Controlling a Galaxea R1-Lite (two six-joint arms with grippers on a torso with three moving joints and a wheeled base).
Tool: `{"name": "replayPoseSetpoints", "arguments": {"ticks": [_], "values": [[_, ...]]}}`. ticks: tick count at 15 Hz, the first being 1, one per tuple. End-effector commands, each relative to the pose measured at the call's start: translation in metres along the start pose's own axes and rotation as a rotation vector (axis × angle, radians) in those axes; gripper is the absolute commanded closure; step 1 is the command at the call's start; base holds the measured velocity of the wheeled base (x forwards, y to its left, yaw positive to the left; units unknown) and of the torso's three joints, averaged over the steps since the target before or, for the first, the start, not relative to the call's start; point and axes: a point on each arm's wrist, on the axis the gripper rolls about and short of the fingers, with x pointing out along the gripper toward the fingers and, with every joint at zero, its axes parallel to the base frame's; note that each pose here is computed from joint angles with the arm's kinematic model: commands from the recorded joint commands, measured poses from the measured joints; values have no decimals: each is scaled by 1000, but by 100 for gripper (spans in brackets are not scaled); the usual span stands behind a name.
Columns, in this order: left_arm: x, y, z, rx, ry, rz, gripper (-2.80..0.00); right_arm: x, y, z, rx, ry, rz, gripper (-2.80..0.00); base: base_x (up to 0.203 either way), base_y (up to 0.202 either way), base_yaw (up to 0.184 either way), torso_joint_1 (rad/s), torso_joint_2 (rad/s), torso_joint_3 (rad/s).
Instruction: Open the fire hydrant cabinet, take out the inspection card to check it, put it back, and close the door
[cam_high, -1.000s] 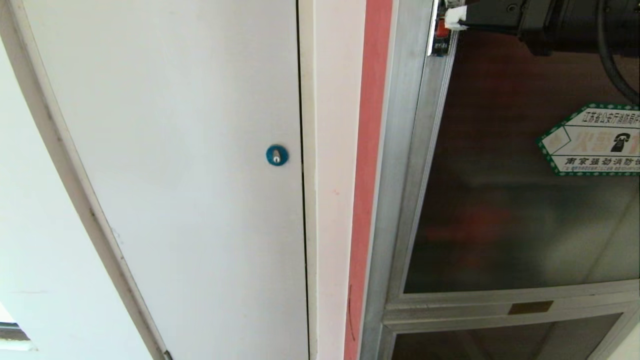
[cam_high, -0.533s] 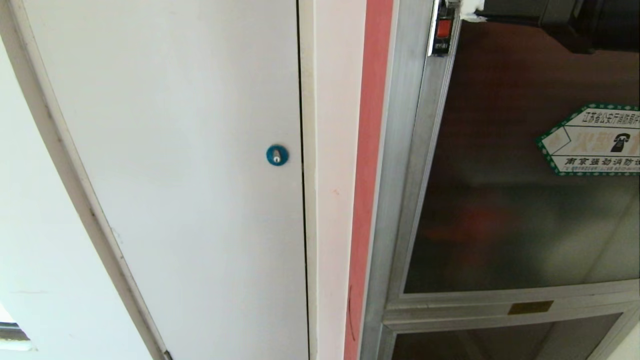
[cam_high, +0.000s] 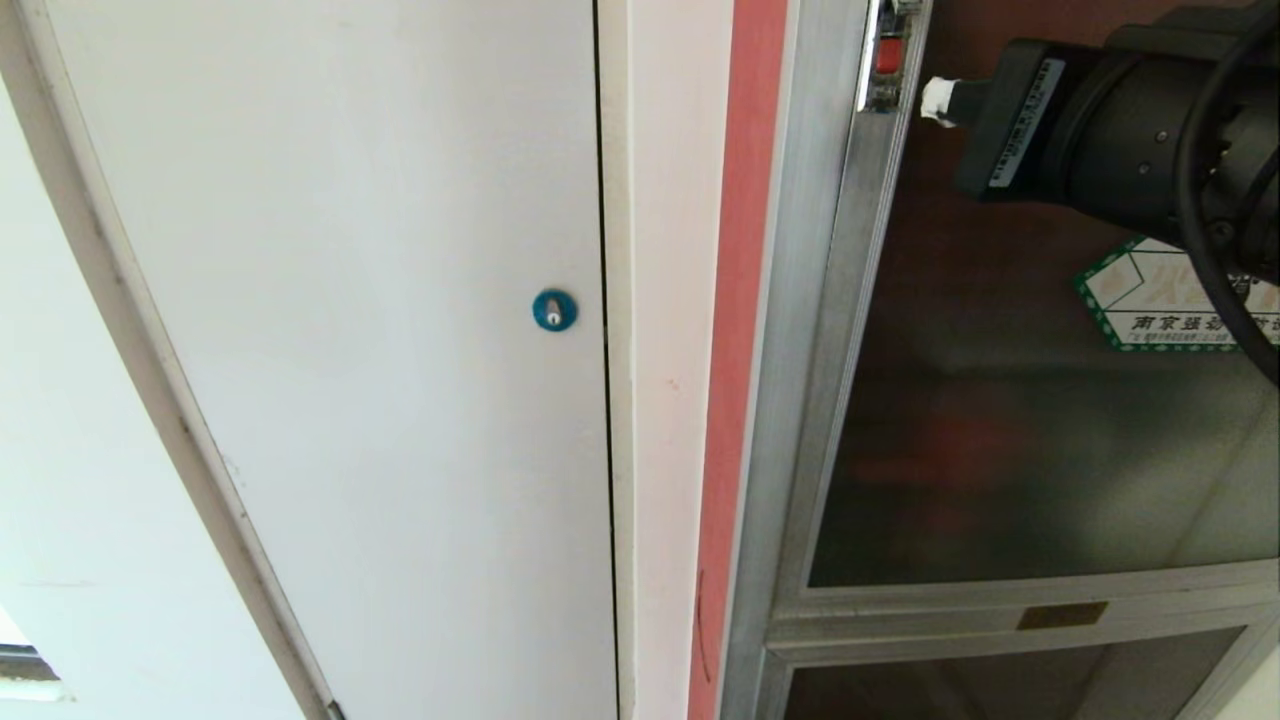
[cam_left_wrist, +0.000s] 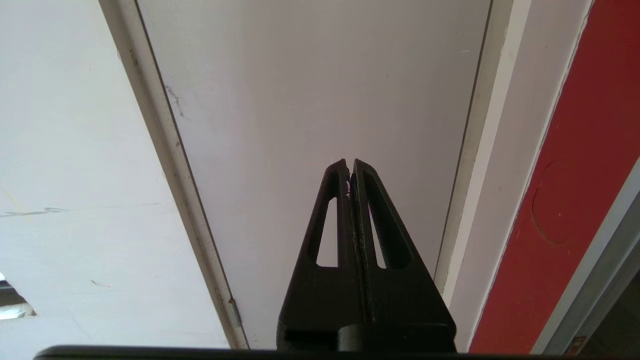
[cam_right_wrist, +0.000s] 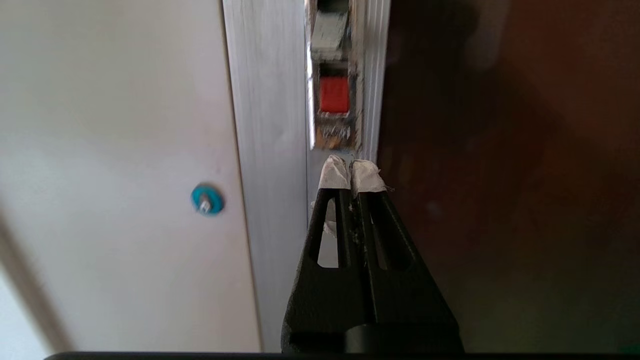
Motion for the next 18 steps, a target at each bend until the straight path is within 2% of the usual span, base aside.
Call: {"name": "replayPoseSetpoints", "arguments": {"ticks": [1, 4, 5, 11, 13, 18], "values": [[2, 0, -8, -1, 27, -2, 0, 1, 4, -10, -39, -61, -11, 0, 0, 0, 0, 0, 0, 0], [2, 0, -8, 0, 26, -1, 0, 6, 8, -9, -68, -139, -31, 0, 0, 0, 0, 0, 0, 0], [2, 0, -8, 0, 26, -1, 0, 9, 9, -9, -78, -163, -46, -280, 0, 0, 0, 0, 0, 0], [2, 0, -8, 0, 26, -1, 0, 25, 18, -12, -64, -207, -65, -280, 0, 0, 0, 0, 0, 0], [2, 0, -8, 0, 26, -2, 0, 33, 22, -9, -42, -235, -107, -280, 0, 0, 0, 0, 0, 0], [2, 0, -8, 0, 26, -1, 0, 41, 26, -9, -30, -252, -115, -280, 0, 0, 0, 0, 0, 0]]}}
